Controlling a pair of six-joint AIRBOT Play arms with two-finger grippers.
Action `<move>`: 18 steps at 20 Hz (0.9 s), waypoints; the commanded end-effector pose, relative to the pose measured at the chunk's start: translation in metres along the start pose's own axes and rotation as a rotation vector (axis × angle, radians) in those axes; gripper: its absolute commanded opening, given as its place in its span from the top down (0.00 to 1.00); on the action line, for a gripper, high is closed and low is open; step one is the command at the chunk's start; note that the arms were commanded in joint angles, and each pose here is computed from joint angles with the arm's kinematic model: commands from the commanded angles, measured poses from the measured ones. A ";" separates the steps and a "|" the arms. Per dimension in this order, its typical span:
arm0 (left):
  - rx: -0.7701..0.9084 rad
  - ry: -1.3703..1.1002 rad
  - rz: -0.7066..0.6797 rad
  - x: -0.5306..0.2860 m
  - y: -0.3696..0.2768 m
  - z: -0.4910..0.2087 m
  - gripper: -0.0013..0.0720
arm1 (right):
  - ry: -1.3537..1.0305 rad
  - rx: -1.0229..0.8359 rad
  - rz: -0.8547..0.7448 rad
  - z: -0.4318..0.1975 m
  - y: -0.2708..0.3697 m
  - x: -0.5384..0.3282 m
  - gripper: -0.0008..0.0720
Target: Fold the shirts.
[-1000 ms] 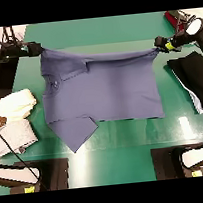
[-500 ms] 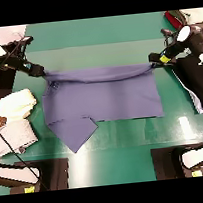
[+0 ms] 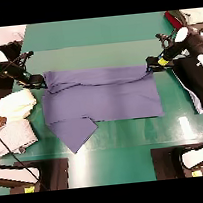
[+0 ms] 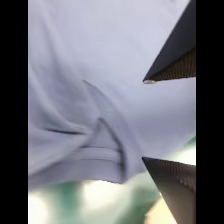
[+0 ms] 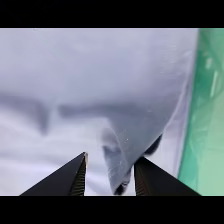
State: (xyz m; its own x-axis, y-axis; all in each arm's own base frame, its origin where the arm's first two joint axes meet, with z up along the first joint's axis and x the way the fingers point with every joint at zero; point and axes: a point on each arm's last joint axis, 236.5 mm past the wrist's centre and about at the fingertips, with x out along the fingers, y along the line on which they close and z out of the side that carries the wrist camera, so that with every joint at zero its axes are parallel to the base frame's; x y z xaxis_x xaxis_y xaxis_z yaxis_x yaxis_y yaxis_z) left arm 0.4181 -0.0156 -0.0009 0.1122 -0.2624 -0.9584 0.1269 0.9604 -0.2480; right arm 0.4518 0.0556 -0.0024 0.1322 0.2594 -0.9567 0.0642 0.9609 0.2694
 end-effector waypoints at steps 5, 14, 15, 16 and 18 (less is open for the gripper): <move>-0.175 -0.065 -0.004 -0.014 -0.020 -0.083 0.23 | -0.043 -0.057 0.073 -0.007 0.019 -0.054 0.52; -0.299 0.100 -0.097 0.038 -0.051 -0.205 0.23 | 0.120 -0.015 0.054 -0.035 -0.004 -0.040 0.22; -0.300 0.111 -0.101 0.039 -0.053 -0.208 0.23 | 0.149 -0.007 0.011 -0.038 -0.016 -0.033 0.22; -0.302 0.117 -0.103 0.039 -0.053 -0.210 0.23 | 0.181 0.012 -0.047 -0.042 -0.029 -0.026 0.22; -0.302 0.124 -0.107 0.039 -0.054 -0.211 0.23 | 0.220 0.027 -0.085 -0.047 -0.040 -0.019 0.22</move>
State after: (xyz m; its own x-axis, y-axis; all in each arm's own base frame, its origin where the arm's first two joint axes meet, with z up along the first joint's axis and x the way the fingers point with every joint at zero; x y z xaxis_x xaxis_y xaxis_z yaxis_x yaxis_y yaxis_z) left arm 0.2186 -0.0541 -0.0511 0.0194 -0.3522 -0.9357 -0.1551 0.9235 -0.3508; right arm 0.4118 0.0319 0.0166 -0.0088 0.2598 -0.9656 0.0639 0.9638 0.2587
